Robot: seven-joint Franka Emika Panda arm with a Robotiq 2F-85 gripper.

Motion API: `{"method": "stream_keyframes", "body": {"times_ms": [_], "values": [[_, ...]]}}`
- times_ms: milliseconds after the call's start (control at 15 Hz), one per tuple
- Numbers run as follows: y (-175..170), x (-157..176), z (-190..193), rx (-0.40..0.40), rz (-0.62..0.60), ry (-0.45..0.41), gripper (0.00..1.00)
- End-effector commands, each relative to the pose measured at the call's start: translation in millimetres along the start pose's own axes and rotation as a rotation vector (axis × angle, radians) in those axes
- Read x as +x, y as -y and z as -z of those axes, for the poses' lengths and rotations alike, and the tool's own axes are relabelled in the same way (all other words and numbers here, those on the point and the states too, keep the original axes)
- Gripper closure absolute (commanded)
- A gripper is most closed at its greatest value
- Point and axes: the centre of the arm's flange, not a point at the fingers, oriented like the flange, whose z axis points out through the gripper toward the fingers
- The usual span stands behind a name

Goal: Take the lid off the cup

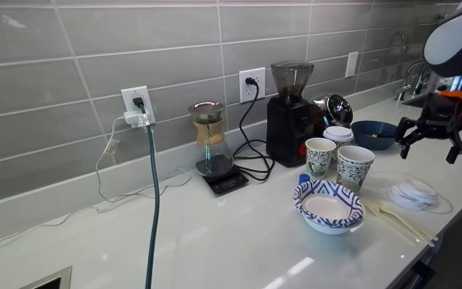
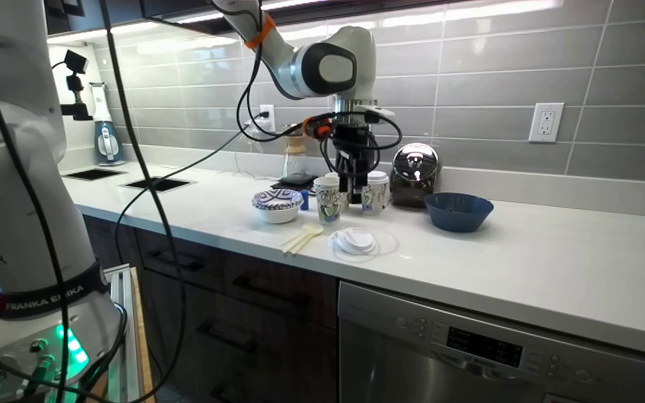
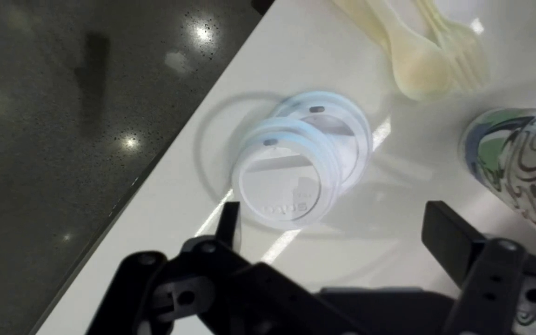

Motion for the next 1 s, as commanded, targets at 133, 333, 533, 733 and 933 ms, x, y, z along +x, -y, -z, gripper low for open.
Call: {"method": "stream_keyframes", "body": {"times_ms": [133, 333, 533, 733, 933], "values": [[60.6, -27.1, 68.7, 0.054, -0.023, 0.006, 0.0], [84.2, -32.3, 103.4, 0.049, -0.12, -0.091, 0.0], [83.9, -30.7, 106.8, 0.066, -0.134, -0.107, 0.0], [82.3, -29.3, 120.0, 0.064, -0.191, -0.142, 0.0], [81.9, -29.0, 119.8, 0.064, -0.199, -0.142, 0.0]]}}
